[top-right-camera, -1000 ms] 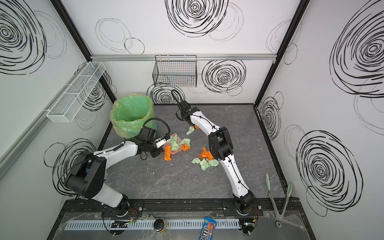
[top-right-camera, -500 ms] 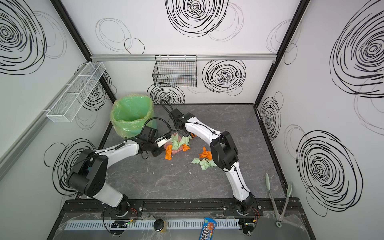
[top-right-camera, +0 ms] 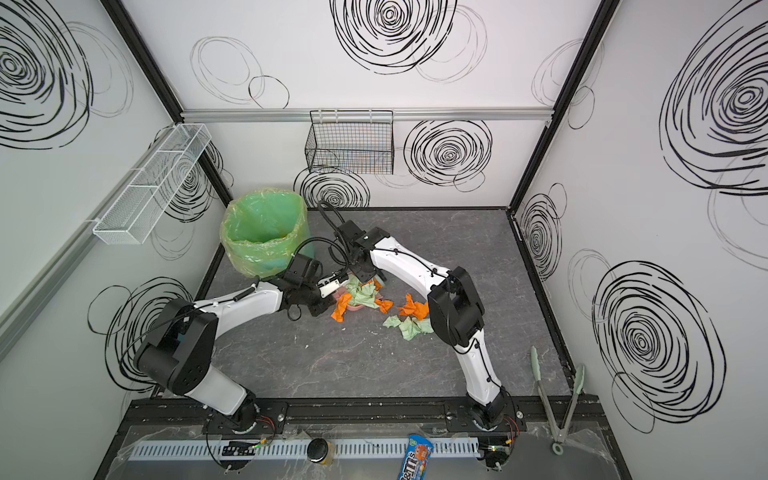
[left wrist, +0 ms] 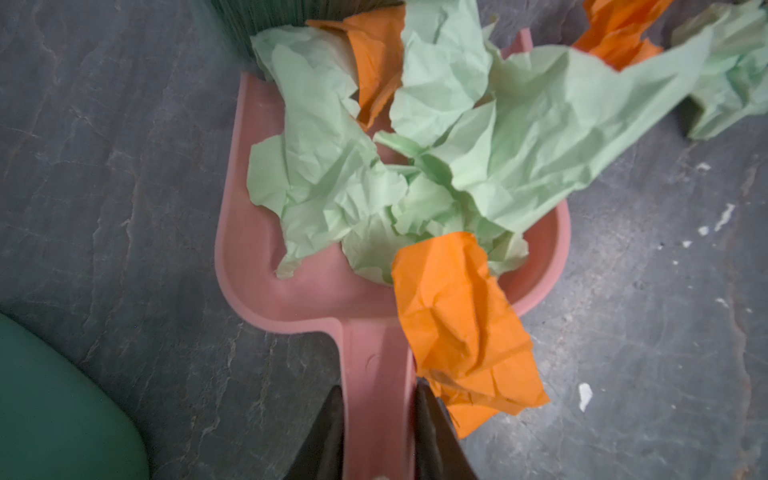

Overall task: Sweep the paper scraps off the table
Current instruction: 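Brush more scraps into the pink dustpan with the right gripper, then lift the loaded dustpan with the left gripper over the wastebasket while the right withdraws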

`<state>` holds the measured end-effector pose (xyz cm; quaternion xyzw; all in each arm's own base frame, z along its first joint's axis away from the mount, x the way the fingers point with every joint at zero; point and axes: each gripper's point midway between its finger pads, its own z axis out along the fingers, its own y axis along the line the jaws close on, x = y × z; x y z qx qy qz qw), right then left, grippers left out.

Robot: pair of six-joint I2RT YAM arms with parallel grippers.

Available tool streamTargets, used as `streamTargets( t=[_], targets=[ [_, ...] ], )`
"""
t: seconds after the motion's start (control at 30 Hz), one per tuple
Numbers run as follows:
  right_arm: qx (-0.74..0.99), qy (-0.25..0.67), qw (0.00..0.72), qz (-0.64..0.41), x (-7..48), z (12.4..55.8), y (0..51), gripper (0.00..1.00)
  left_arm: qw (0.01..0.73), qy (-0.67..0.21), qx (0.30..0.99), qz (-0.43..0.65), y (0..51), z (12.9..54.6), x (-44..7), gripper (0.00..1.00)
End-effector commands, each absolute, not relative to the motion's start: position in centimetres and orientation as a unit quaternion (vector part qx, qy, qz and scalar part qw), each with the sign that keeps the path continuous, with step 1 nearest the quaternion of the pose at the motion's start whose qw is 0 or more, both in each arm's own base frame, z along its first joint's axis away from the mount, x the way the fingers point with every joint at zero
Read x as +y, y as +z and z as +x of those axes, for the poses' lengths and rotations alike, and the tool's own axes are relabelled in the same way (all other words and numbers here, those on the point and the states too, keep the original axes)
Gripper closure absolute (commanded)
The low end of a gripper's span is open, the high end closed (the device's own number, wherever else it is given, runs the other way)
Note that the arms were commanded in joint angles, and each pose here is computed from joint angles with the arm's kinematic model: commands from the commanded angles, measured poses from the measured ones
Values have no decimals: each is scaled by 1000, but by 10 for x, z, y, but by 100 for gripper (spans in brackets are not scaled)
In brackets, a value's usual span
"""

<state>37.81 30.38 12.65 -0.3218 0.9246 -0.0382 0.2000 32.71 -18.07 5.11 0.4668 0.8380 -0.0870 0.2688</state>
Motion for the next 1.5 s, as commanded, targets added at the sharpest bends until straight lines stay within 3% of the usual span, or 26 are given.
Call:
streamTargets(
  t=[0.0,0.43,0.83,1.13,1.47],
  targets=[
    [934,-5,182,-307,304,350,147,100,282,-104,833,464,59,328,-189,100],
    [936,-67,239,-248,251,327,203,100,302,-147,817,469,77,322,-204,100],
    [931,-52,329,-149,189,315,262,100,329,-168,800,473,108,319,-210,100],
    [934,-20,341,-104,140,296,242,100,364,-172,778,482,179,318,-202,100],
    [938,-8,333,-92,123,280,223,100,400,-170,760,484,280,319,-161,100]
  ],
)
